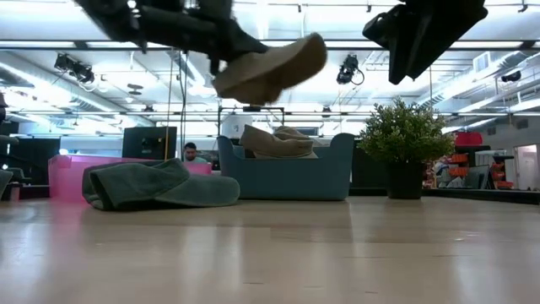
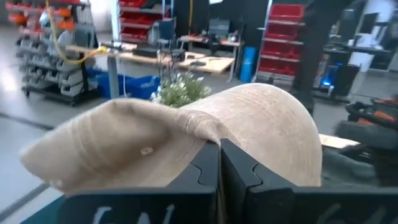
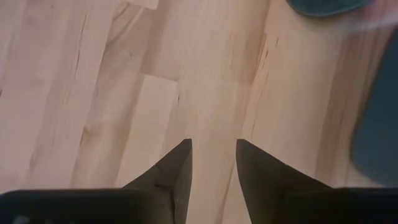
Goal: Pick & Place hat
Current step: Put the brown cap into the blue bin
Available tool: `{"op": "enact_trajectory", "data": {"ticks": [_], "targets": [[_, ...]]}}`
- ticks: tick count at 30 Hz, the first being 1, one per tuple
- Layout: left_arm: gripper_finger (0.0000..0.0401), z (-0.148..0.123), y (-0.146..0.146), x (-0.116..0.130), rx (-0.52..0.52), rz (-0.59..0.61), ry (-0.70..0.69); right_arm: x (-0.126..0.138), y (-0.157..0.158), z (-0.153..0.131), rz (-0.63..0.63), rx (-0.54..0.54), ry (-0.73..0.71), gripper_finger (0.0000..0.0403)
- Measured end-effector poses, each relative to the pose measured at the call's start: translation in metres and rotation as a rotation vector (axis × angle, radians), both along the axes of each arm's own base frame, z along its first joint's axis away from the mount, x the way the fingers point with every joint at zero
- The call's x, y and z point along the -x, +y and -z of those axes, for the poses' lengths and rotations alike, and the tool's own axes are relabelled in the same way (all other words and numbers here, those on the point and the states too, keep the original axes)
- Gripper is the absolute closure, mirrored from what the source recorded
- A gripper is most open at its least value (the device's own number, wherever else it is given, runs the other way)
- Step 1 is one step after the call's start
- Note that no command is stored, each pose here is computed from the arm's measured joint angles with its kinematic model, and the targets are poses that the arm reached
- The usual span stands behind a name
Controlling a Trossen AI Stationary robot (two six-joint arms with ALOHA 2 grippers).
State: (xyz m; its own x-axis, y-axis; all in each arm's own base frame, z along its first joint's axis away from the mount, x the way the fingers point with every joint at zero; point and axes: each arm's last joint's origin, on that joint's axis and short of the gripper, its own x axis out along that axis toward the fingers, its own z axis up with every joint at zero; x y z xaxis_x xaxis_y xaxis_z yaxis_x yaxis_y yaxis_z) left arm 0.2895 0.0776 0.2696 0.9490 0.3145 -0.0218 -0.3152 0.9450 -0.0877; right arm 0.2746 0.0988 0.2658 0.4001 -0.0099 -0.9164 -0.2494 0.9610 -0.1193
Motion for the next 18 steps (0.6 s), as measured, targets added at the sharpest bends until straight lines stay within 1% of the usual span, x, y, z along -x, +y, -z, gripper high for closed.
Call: {"op": "enact_trajectory", "data": {"ticks": [2,6,12,18], "targets": [[0.0395,0.004,0.007,-0.013,0.008,-0.038,0.019,0.000,0.000,0.000,-0.007,0.003,0.000,0.0276],[0.0396,0.023,0.025,-0.033,0.049,-0.178,0.068,0.000,0.000,0.000,-0.008,0.003,0.000,0.0276],[0.0392,0.063,0.043,-0.051,0.169,-0.231,0.142,0.000,0.000,0.000,-0.008,0.003,-0.001,0.0276],[0.0393,0.098,0.052,-0.057,0.278,-0.269,0.193,0.000,0.000,0.000,-0.008,0.003,-0.001,0.0276]]}}
